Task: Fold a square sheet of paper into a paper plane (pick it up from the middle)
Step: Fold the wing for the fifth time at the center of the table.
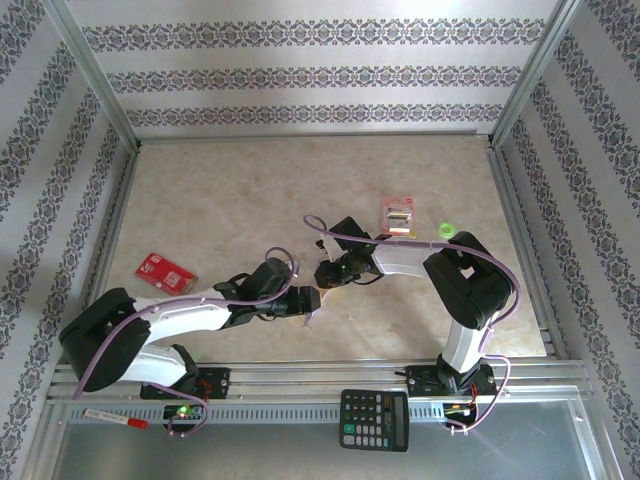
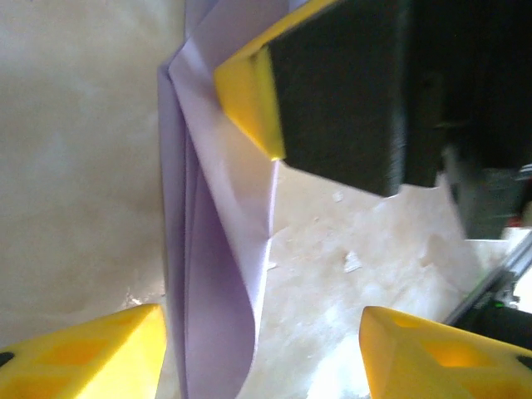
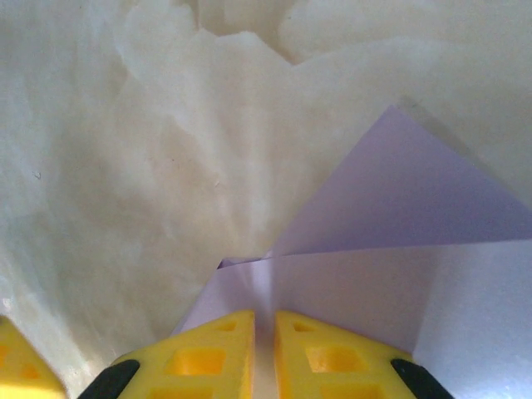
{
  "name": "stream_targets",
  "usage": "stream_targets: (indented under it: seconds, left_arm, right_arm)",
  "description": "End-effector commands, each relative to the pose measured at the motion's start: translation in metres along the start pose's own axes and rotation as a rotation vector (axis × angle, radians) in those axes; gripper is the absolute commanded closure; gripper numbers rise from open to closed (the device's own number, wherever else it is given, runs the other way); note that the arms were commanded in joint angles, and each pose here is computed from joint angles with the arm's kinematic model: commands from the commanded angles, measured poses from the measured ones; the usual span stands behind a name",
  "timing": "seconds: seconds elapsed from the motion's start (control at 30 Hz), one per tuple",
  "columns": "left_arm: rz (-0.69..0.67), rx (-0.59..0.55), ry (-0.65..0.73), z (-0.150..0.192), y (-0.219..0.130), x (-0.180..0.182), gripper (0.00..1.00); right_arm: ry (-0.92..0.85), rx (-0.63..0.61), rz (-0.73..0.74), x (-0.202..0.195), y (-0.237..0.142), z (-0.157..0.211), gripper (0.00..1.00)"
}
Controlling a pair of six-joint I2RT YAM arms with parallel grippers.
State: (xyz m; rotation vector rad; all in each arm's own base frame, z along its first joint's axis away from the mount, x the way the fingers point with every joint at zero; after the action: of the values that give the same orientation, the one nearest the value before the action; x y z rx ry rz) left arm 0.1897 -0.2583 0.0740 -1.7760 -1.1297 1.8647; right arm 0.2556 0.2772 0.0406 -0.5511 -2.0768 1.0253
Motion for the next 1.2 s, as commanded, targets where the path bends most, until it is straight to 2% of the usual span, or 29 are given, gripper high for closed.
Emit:
stream_targets:
  seconds: [0.0, 0.17, 0.7, 1.17]
  left_arm:
    - [-0.114, 0.047, 0.073, 0.009, 0.009, 0.015, 0.36]
    - [-0.129, 0.063, 0.088, 0.01, 0.02, 0.015, 0.39]
    - [-0.132, 0.073, 0.088, 0.009, 0.028, 0.016, 0.64]
    - [-0.112, 0.093, 0.053, 0.01, 0.03, 0.02, 0.74]
  right_arm:
    - [0.015, 0.026, 0.009, -0.007, 0.006, 0.006, 0.84]
    - [0.014, 0.023, 0.008, -0.007, 0.006, 0.005, 0.83]
    - [0.005, 0.0, 0.002, -0.003, -0.001, -0.002, 0.82]
    - [-0.008, -0.034, -0.006, 0.003, -0.012, -0.011, 0.79]
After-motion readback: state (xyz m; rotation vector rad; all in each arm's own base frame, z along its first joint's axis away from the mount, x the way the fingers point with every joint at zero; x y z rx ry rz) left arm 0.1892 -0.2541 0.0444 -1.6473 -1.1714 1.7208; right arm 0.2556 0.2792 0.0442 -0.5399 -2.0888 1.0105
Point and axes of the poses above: each hand's point on the last joint's axis, 136 mm out from that joint toward the fingers, its own y axis out along the fingers, its own x axis along the line the jaws close on, z = x × y, the point moved 3 cm from there along -y, back along the fingers, and after that the axes turned 15 degrees about -y, right-handed, at the moved point
